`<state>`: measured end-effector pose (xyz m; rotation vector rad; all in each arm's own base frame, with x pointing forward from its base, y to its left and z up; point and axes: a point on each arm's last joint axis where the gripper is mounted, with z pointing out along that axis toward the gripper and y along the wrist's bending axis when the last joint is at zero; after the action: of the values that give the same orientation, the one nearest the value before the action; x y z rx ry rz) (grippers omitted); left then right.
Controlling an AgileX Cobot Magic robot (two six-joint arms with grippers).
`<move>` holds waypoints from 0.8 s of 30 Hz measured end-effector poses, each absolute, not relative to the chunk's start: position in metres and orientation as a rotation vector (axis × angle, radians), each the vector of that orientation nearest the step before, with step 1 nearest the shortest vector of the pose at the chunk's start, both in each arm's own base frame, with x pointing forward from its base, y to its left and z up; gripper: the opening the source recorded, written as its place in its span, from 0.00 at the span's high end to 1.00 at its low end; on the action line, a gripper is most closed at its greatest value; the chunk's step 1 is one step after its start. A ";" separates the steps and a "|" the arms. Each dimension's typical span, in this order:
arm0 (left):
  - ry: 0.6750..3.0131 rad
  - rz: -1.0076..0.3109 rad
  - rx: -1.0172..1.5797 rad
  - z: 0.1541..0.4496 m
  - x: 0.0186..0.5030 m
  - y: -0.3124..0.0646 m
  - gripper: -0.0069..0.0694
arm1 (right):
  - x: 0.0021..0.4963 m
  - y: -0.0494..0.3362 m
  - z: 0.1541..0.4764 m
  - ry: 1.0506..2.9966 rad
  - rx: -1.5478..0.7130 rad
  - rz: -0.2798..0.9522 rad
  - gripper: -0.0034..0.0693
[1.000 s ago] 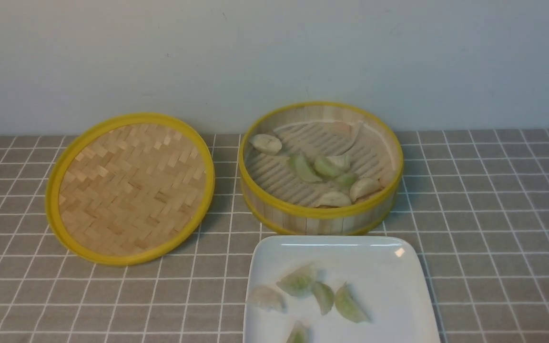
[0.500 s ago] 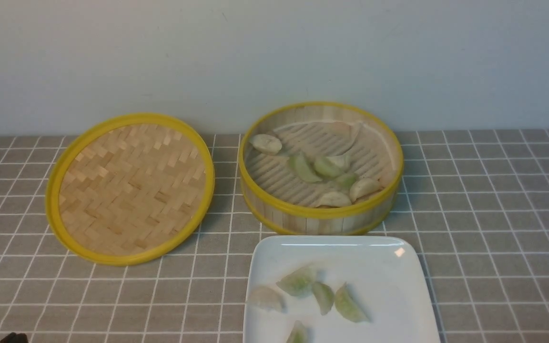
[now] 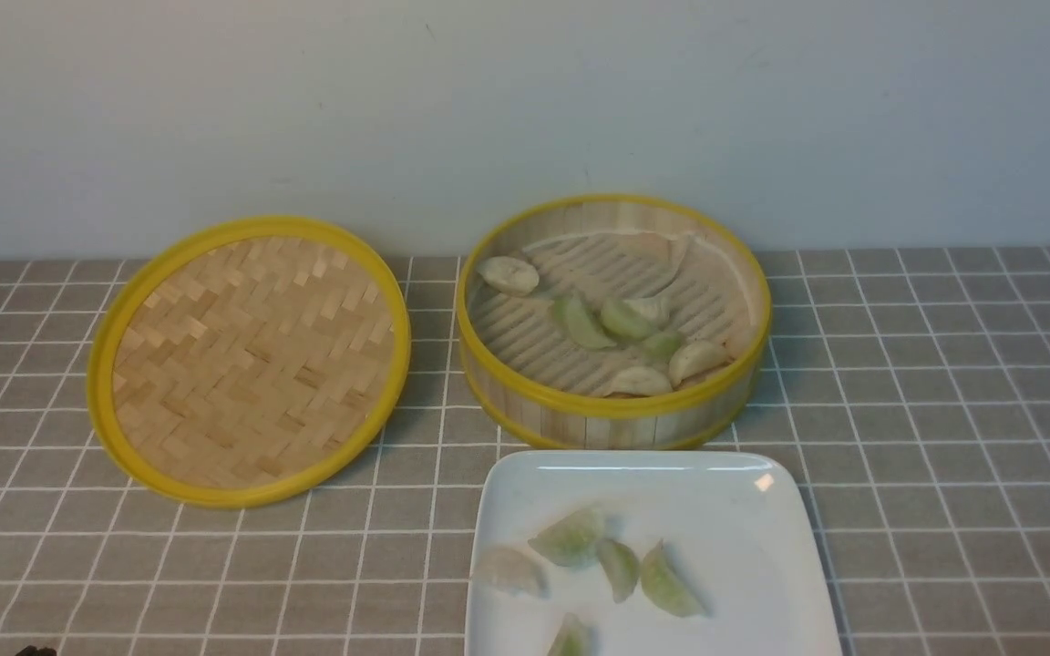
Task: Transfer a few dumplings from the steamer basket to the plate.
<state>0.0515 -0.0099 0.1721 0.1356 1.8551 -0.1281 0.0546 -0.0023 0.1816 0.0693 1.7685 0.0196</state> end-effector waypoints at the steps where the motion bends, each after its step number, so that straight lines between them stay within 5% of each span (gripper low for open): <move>1: 1.855 -0.128 0.136 0.172 0.052 -0.010 0.92 | 0.055 -0.002 0.182 1.768 0.069 0.020 0.97; 24: 1.855 -0.127 0.136 0.172 0.052 -0.010 0.92 | 0.055 -0.002 0.182 1.768 0.069 0.019 0.97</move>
<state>0.0515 -0.0098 0.1721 0.1357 1.8551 -0.1270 0.0546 -0.0023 0.1816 0.0685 1.7685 0.0189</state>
